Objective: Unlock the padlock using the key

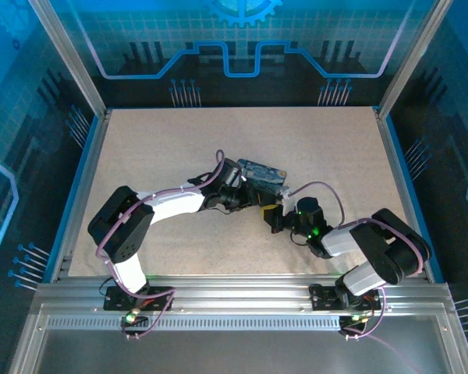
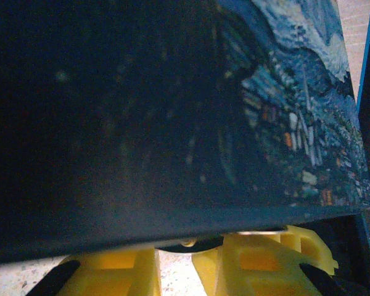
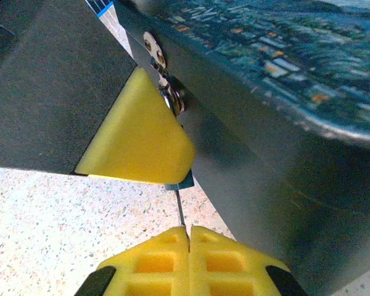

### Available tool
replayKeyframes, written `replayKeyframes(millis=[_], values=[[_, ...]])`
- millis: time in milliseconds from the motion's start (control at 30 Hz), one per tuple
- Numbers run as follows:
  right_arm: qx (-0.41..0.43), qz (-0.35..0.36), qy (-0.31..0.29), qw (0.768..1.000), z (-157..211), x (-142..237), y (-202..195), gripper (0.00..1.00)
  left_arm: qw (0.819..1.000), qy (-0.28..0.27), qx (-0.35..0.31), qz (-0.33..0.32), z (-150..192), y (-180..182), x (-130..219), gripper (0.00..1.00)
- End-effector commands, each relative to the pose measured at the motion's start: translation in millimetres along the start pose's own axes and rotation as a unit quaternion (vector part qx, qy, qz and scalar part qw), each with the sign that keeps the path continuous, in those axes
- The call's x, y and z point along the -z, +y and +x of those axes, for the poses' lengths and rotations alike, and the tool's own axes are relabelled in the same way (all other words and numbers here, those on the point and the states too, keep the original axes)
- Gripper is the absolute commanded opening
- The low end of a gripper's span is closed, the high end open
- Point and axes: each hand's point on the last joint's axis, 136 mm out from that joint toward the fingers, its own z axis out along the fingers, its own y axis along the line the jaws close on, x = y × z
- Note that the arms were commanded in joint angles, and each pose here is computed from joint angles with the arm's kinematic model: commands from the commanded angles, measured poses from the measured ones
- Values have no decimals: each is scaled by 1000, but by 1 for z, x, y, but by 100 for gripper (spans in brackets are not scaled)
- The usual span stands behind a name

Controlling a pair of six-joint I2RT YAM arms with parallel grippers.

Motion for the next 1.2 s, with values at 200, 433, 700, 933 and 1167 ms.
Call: replayKeyframes(millis=[200,433,700,933,1167], values=[[-2,-9,-24,1000,-15,-4,1,0,1000,0,-8,28,2,-16,9,11],[-3,-10,-30,999,-18,-4,2,0,1000,0,-7,28,2,-16,9,11],[3,0,-47,999,-26,-4,-1,0,1000,0,-4,31,2,-17,9,11],[11,-1,-53,999,-32,-6,2,0,999,1,-2,32,3,-17,9,11],[16,-4,-67,998,-43,-9,4,0,999,1,-1,32,3,-17,9,10]])
